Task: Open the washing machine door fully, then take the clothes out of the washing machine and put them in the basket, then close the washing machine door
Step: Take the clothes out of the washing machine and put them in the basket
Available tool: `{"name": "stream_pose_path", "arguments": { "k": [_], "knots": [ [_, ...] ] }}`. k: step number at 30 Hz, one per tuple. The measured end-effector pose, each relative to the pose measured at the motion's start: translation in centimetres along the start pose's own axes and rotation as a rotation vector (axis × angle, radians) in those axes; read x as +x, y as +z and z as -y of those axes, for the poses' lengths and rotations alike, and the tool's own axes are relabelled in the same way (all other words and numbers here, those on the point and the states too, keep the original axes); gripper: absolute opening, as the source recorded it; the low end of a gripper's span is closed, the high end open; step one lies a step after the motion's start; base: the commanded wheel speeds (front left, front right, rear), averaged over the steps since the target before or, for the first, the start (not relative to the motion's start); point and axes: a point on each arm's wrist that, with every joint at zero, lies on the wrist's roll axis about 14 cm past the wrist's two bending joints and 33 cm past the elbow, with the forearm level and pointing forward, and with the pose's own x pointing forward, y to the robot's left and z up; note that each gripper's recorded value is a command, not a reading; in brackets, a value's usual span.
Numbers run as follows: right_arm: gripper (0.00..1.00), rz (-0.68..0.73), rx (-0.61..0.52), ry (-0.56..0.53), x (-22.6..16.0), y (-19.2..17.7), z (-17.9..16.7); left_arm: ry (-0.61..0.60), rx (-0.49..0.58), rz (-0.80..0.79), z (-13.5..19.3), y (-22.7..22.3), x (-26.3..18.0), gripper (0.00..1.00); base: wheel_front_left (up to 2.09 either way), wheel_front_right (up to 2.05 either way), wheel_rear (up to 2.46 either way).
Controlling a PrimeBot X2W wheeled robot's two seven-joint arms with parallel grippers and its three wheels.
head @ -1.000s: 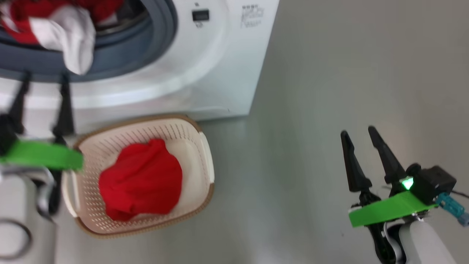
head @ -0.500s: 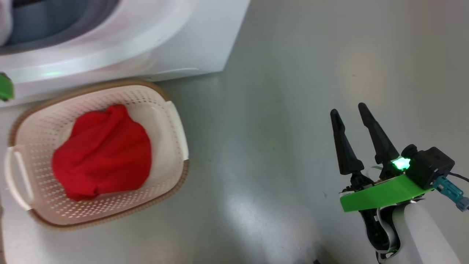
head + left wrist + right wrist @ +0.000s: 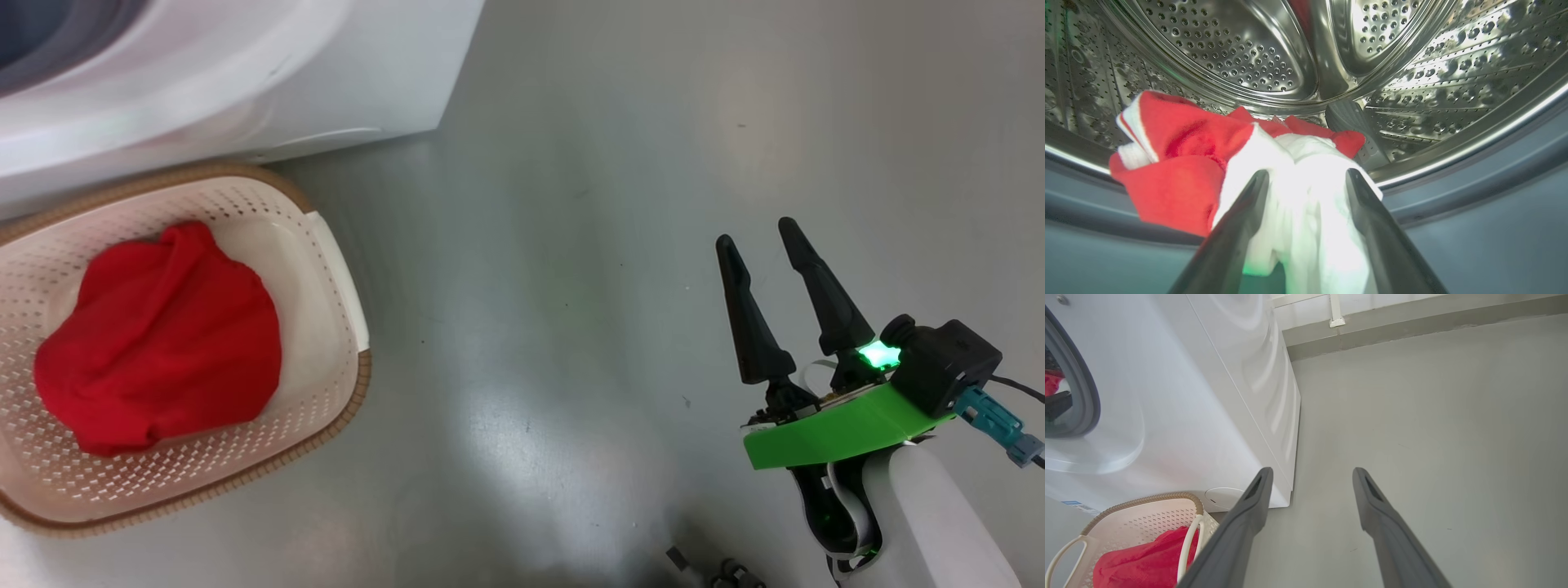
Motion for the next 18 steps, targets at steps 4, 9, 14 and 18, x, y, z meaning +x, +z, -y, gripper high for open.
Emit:
{"name": "stream_pose_path", "arguments": {
  "k": [4,9,14,18],
  "knots": [
    [1.00,-0.006,-0.004,-0.009,0.0,-0.2,0.4,-0.017,0.046,-0.017,0.2,-0.7,0.5,1.00,0.00,0.00,0.00],
    [1.00,-0.013,-0.004,-0.011,0.1,-0.5,0.4,-0.032,0.094,-0.023,0.3,-0.8,1.0,1.00,0.00,0.00,0.00],
    [1.00,-0.009,-0.001,0.000,0.2,-0.4,0.1,-0.039,0.108,-0.042,0.3,-1.3,0.7,0.57,0.00,0.00,0.00],
    [1.00,-0.004,0.001,0.007,0.3,-0.3,-0.2,-0.041,0.112,-0.054,0.3,-1.5,0.5,0.00,0.00,0.00,0.00]
  ]
}}
